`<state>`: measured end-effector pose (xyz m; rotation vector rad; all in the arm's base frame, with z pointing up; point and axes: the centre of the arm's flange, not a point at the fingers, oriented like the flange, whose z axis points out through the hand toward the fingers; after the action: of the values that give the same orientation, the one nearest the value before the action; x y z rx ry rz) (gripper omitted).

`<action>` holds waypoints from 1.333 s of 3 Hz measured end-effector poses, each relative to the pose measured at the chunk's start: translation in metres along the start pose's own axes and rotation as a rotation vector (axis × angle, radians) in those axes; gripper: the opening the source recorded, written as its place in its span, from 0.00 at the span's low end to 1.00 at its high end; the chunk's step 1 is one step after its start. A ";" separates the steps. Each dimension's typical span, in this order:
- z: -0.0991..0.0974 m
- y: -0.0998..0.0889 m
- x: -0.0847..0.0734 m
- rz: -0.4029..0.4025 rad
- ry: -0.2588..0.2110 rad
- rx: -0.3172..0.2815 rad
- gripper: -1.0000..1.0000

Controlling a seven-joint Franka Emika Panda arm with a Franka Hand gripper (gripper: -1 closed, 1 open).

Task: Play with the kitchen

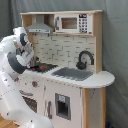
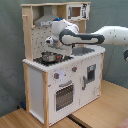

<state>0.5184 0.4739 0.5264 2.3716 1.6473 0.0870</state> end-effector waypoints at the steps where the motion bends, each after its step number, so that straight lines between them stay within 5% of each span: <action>1: 0.000 0.000 0.000 -0.001 0.000 0.000 0.00; 2: -0.039 -0.012 0.003 -0.052 0.030 -0.012 0.00; 4: -0.081 -0.011 -0.036 -0.037 -0.024 0.067 0.00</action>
<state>0.4802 0.4574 0.6051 2.3797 1.7081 -0.0029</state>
